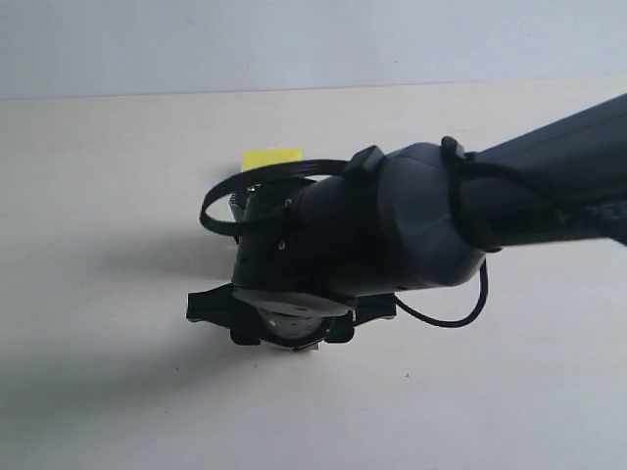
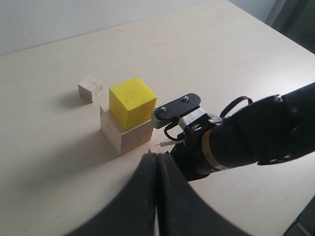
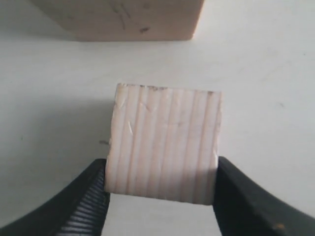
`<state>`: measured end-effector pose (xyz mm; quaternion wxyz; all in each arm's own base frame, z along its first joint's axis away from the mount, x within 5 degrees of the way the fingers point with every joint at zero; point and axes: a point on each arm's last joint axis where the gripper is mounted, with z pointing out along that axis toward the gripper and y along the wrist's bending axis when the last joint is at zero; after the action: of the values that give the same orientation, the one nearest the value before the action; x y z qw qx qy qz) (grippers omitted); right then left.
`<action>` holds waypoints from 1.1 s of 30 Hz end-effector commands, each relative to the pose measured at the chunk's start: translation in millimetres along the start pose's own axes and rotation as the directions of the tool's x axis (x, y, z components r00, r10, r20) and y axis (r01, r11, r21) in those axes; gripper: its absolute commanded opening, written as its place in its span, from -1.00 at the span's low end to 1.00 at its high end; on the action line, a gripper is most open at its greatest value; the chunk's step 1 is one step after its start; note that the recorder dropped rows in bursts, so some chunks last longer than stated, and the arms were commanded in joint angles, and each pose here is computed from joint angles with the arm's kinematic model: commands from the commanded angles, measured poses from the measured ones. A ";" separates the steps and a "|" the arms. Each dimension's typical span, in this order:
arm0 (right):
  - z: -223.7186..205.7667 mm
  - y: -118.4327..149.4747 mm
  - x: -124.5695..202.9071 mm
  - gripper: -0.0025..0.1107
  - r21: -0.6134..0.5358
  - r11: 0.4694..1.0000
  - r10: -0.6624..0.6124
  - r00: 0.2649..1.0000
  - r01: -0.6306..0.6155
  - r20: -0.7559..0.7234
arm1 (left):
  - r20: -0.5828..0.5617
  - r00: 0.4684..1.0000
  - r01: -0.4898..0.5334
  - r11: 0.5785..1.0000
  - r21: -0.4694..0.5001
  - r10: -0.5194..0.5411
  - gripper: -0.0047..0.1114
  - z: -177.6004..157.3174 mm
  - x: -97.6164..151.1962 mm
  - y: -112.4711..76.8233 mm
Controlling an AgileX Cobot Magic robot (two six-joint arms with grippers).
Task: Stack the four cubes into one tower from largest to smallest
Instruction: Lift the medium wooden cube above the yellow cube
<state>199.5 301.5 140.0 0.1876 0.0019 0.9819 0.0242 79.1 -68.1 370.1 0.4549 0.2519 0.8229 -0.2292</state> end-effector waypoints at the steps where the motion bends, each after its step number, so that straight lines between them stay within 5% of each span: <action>1: -29.5 -5.0 -3.5 -0.96 -0.028 0.999 -0.034 0.998 0.032 -0.044 | 0.010 1.000 -0.005 1.000 0.004 0.005 -0.92 -0.1 0.3 -0.5; 10: -119.0 -19.7 -8.1 -0.96 -0.163 0.986 -0.016 0.999 0.022 0.041 | 0.016 1.000 -0.010 1.000 -0.002 0.010 -0.92 -0.1 -0.3 0.0; 17: -161.7 -22.6 -48.6 -0.96 -0.251 0.967 0.006 0.978 0.047 0.208 | 0.018 1.000 -0.007 1.000 0.001 0.007 -0.92 -0.1 -0.5 -0.2; 25: -175.1 -26.8 -99.8 -0.96 -0.120 0.990 -0.046 0.968 0.078 0.245 | 0.019 1.000 0.000 1.000 0.008 0.000 -0.92 -0.1 -0.5 -0.9; 33: -156.9 -9.4 -108.4 -0.96 -0.111 0.987 -0.083 0.966 0.113 0.245 | 0.019 1.000 0.001 1.000 0.010 -0.001 -0.92 -0.1 -0.6 -1.0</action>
<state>235.9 278.3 330.6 0.3015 -0.0459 0.9490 0.0794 79.3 -68.1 370.2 0.4559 0.2518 0.8225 -0.2286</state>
